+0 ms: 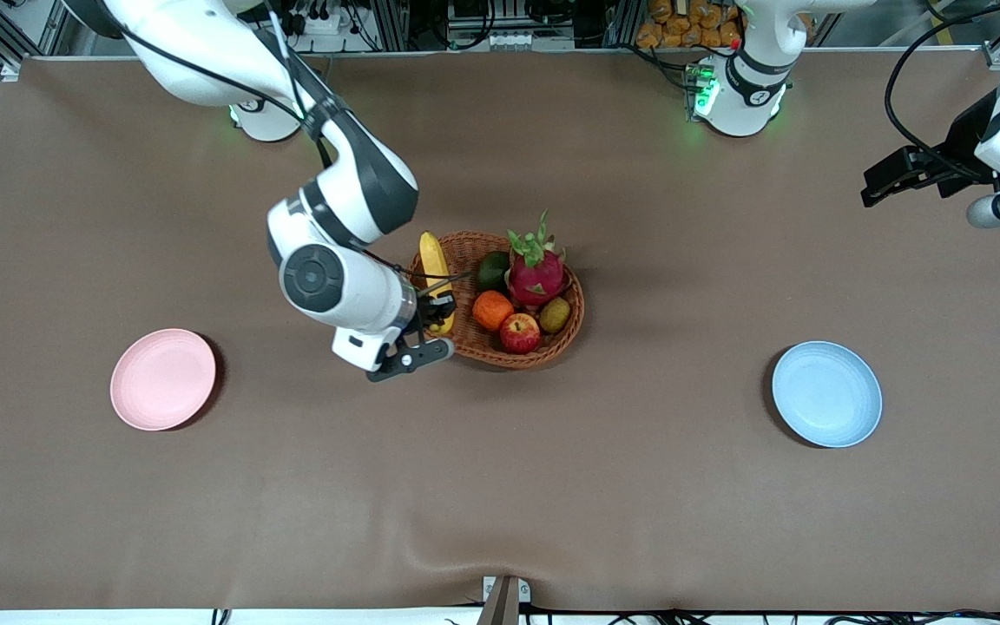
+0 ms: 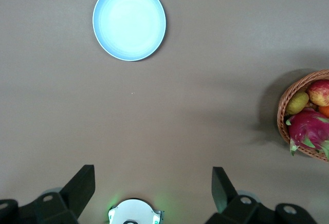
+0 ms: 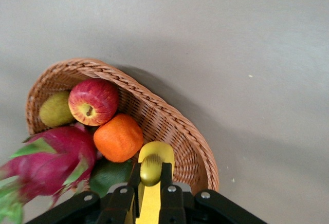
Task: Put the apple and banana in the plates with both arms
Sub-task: 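Close the right gripper on the banana and lift it, then carry the banana with the right gripper over the pink plate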
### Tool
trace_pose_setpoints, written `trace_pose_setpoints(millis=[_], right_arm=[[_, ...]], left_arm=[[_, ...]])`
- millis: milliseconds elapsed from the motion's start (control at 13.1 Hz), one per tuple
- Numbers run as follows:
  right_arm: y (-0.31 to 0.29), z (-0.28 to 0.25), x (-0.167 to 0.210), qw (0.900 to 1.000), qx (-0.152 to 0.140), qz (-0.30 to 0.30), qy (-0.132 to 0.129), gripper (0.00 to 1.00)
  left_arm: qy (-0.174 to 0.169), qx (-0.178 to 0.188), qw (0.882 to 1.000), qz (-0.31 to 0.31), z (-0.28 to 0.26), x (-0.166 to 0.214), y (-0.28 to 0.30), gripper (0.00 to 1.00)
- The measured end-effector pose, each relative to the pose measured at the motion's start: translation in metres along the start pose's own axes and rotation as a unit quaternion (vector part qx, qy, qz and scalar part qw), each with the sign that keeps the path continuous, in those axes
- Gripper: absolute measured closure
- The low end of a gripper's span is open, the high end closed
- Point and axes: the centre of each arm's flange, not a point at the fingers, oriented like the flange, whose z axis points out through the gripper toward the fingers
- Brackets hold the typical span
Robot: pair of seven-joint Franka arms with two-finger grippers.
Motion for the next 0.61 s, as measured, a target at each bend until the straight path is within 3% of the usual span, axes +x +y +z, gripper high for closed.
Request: trace_pose_setpoints(millis=[306, 613], right_arm=[[0.055, -0.049, 0.003, 0.999, -0.02, 0.045, -0.003, 0.83], [0.112, -0.076, 0.008, 0.994, -0.095, 0.053, 0.017, 0.83]], left_arm=[[0.0, 0.0, 1.0, 0.0, 0.0, 0.0, 0.0, 0.0], [-0.003, 0.001, 1.0, 0.0, 0.003, 0.001, 0.0, 0.0]])
